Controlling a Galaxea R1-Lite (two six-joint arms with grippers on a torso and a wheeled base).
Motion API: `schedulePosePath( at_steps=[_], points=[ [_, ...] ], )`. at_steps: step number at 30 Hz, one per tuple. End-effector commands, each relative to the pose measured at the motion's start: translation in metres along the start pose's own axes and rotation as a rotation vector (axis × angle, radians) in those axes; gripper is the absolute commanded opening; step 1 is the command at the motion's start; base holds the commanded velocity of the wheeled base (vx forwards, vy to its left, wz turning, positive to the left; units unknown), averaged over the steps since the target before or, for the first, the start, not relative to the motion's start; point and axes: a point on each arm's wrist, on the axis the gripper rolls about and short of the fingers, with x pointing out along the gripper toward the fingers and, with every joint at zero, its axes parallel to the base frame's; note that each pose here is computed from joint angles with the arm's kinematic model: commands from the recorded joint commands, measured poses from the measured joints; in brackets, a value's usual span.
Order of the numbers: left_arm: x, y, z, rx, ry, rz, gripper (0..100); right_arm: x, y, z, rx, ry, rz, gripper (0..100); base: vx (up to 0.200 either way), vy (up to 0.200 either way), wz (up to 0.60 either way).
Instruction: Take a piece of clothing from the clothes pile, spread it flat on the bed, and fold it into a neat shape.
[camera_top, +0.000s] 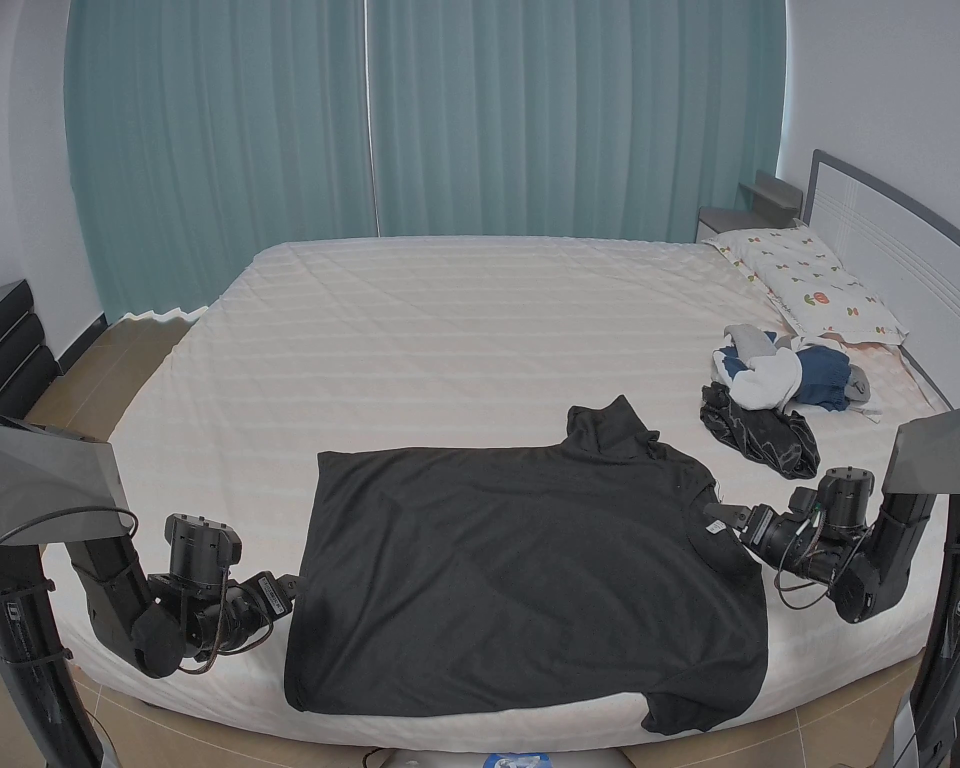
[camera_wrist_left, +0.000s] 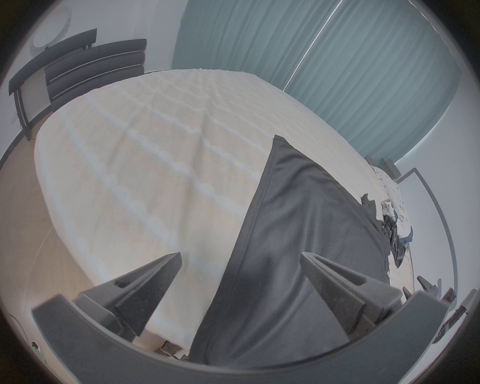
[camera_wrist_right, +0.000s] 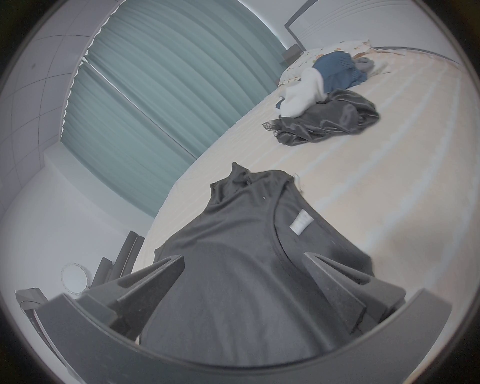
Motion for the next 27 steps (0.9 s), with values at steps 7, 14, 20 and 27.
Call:
schedulePosePath(
  at_steps=[7,14,20,27],
  points=[
    [0.012,0.001,-0.005,-0.031,0.031,0.012,100,0.091,0.040,0.052,-0.041,0.009,-0.031,100,0.000,0.000,0.00],
    [0.018,0.000,-0.005,-0.044,0.032,0.014,100,0.137,0.030,0.068,-0.137,0.036,-0.070,100,0.000,0.000,0.00],
    [0.020,0.001,-0.006,-0.045,0.038,0.019,100,0.165,0.024,0.070,-0.180,0.065,-0.089,100,0.000,0.000,0.00],
    [0.020,0.002,-0.006,-0.071,0.038,0.021,100,0.201,0.026,0.073,-0.197,0.020,-0.116,100,0.000,0.000,0.00]
  ],
)
